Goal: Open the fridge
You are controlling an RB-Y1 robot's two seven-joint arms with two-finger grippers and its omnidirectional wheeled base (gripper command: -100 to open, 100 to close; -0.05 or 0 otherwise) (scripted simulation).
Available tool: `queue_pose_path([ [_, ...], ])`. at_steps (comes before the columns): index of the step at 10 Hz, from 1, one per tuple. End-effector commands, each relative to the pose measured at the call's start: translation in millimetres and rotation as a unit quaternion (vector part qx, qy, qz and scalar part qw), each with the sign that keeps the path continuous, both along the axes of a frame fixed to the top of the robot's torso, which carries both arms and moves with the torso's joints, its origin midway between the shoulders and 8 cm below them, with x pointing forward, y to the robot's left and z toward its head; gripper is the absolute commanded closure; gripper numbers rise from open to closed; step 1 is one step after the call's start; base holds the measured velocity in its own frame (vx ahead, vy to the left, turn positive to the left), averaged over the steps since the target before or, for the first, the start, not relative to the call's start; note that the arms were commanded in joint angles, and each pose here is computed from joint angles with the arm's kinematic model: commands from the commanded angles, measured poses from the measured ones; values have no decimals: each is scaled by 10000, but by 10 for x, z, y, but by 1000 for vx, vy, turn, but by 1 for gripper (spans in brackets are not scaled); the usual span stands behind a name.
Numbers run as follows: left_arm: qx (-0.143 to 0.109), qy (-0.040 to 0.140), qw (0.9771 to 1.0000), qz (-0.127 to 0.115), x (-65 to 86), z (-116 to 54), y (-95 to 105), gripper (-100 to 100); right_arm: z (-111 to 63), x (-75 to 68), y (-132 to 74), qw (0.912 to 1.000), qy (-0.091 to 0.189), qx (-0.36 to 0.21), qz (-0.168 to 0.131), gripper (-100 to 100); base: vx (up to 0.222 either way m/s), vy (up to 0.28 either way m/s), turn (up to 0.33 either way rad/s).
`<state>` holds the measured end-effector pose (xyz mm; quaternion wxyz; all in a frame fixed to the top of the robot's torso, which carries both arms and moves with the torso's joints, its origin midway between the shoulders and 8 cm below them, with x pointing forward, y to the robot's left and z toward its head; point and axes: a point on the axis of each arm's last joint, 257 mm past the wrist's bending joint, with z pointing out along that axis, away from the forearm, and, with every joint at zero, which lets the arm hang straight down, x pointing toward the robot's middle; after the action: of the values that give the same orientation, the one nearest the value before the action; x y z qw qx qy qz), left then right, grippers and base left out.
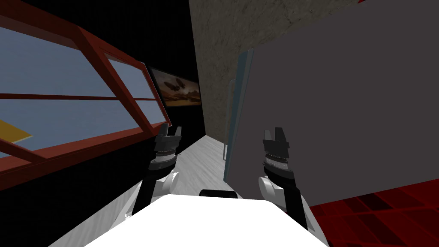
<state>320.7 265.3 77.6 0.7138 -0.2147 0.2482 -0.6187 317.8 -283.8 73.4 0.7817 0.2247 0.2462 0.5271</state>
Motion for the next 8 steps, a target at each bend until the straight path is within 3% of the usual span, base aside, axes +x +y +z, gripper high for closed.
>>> queue_pose_path([
  [1,0,0,10000,0,0,0,0,0,0,0,0,10000,0,0,0,0,0,0,0],
  [8,0,-2,10000,0,-1,1,0,0,1,-1,0,10000,-2,-1,0,0,0,0,0],
])
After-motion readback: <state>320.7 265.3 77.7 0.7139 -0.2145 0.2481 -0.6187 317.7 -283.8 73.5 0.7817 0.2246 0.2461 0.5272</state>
